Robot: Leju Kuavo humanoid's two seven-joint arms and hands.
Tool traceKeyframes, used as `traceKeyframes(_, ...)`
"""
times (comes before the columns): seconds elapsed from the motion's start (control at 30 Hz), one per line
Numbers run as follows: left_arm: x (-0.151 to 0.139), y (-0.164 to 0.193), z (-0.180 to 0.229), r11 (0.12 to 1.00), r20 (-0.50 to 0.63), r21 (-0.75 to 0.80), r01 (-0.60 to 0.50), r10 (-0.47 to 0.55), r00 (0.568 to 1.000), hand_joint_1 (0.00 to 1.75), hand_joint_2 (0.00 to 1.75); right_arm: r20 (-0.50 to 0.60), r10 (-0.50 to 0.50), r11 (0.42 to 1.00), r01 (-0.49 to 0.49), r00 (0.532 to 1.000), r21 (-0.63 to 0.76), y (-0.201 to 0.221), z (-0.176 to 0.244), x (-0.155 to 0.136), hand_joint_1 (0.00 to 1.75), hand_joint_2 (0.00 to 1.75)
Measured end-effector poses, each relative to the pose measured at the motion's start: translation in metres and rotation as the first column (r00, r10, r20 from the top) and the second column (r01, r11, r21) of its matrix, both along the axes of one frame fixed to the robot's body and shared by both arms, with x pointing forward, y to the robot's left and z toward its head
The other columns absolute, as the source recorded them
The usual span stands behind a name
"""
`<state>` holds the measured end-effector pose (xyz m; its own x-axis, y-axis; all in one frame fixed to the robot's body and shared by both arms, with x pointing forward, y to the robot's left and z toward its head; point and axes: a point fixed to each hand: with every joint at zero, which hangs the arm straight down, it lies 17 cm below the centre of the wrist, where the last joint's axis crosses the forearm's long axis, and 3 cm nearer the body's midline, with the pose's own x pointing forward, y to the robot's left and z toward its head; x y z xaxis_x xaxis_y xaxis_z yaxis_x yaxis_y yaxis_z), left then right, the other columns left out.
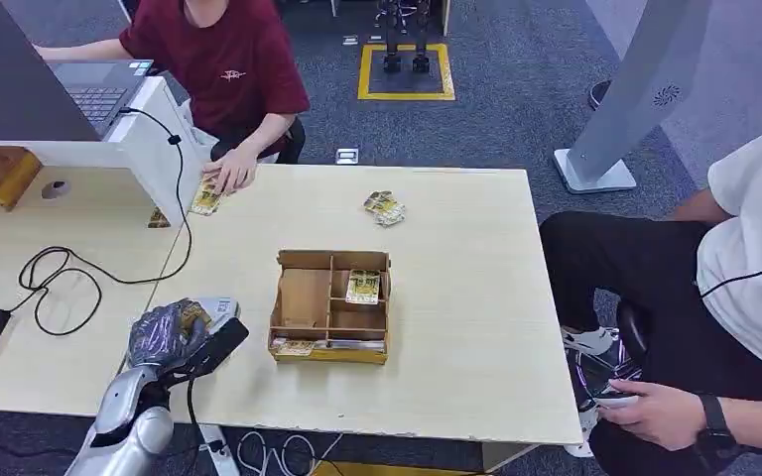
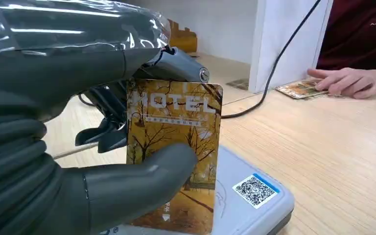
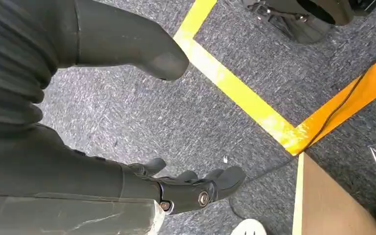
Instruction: Pass the card to the sensor for recognition and then transmit it.
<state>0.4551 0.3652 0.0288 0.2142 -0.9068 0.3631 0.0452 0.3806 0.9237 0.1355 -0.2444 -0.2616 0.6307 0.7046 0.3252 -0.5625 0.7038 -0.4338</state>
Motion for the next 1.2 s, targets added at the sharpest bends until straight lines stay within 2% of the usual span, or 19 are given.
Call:
traceKeyframes(0.9,-0.007,0.001,-0.019,0.999,-0.038,-0.044,-0.021,0.020,0.999,1.75,1.75,0.014,0.017,1.000,-0.017,1.000,0.001,0.003,0.002,0.005,0.00,1.75)
traceKeyframes(0.97,-0.008,-0.004,-0.021,0.996,-0.040,-0.093,-0.008,0.004,0.999,1.75,1.75,0.014,0.015,1.000,-0.015,1.000,0.001,0.003,0.002,0.005,0.00,1.75)
traceKeyframes(1.03,-0.010,-0.022,-0.023,0.970,-0.042,-0.238,0.048,-0.060,0.997,1.75,1.75,0.017,0.013,1.000,-0.013,1.000,0.000,0.002,0.002,0.005,0.00,1.75)
traceKeyframes(1.2,-0.021,-0.060,0.000,0.823,0.045,-0.546,0.158,-0.159,0.986,1.75,1.75,0.023,0.001,1.000,-0.001,1.000,0.001,0.001,0.002,0.004,0.00,1.75)
